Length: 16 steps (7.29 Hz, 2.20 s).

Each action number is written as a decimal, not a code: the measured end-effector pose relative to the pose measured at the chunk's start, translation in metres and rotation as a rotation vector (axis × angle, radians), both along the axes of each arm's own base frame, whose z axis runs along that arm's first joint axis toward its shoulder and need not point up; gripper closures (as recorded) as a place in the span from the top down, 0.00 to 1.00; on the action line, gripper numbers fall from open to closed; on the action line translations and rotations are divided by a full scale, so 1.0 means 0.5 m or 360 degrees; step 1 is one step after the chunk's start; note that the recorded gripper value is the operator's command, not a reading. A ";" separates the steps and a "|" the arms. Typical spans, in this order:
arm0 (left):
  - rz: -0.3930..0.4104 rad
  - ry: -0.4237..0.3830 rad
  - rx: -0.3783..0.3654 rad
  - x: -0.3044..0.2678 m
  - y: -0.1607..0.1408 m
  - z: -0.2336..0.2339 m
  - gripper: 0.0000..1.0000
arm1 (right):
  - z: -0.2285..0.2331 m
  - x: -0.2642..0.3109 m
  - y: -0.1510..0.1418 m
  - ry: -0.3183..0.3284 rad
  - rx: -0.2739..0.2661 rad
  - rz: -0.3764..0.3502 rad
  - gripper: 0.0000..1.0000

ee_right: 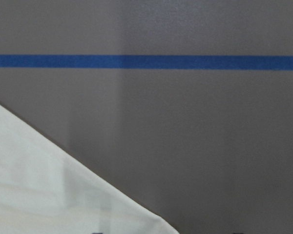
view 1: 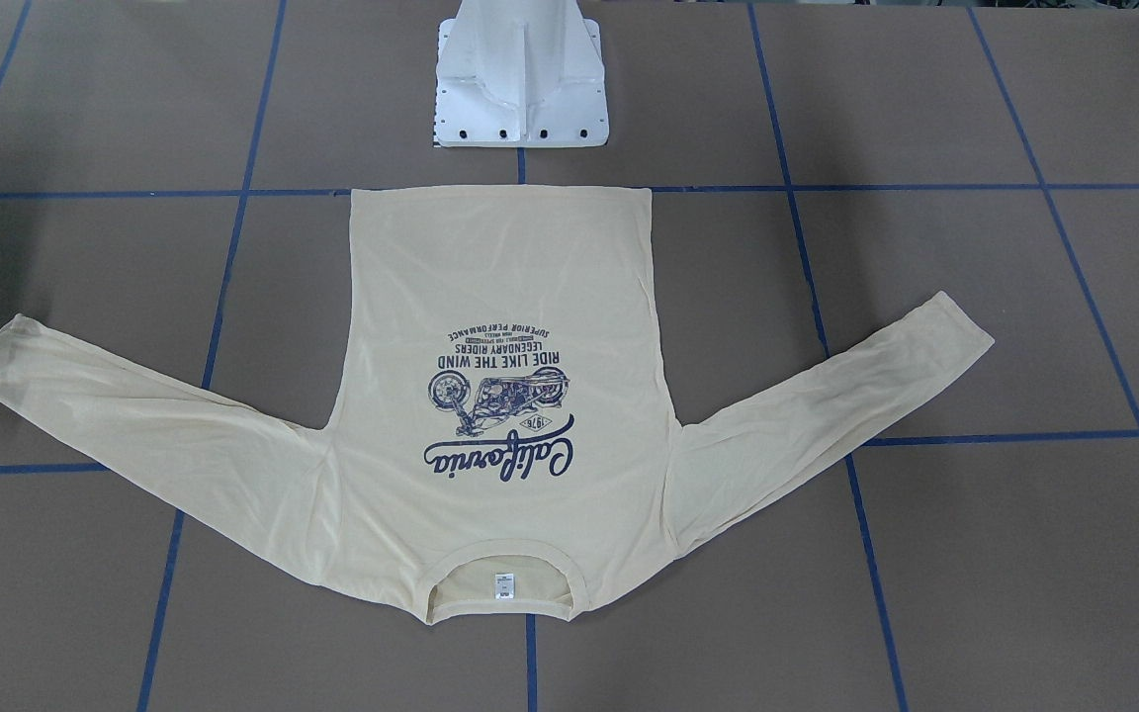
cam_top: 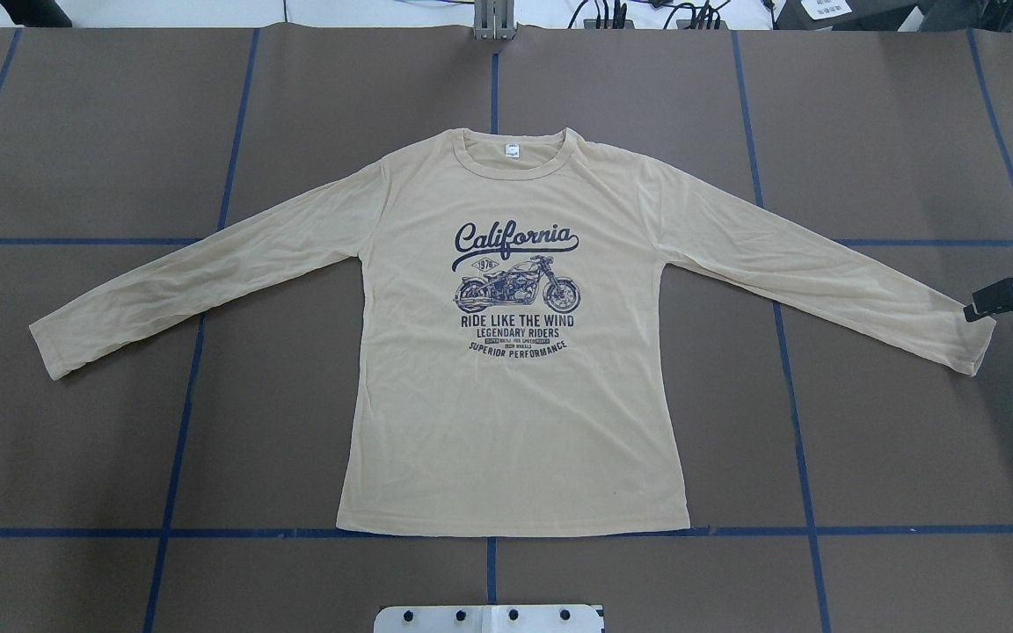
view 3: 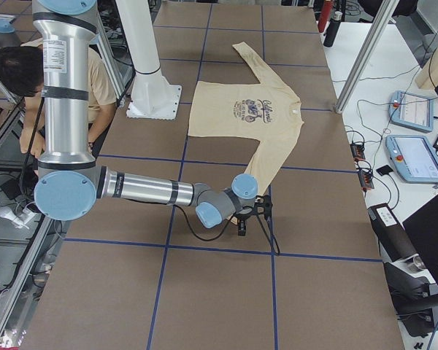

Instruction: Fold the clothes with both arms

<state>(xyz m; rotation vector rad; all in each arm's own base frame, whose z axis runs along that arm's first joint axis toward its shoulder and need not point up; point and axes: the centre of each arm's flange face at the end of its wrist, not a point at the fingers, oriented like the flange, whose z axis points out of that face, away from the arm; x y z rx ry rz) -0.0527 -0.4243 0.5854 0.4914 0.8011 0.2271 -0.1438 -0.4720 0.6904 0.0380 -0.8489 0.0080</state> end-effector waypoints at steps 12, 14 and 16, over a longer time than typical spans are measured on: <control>-0.0005 0.0006 -0.0024 0.000 -0.005 0.001 0.99 | -0.423 -0.141 -0.140 -0.0313 -0.0222 0.0292 0.00; -0.0005 0.0006 -0.0016 0.000 -0.007 0.001 0.99 | -0.672 -0.325 -0.215 -0.0303 -0.0288 0.0385 0.00; -0.0005 0.0006 -0.0022 0.000 -0.007 0.007 0.99 | -0.899 -0.531 -0.261 -0.0245 -0.0288 0.0559 0.00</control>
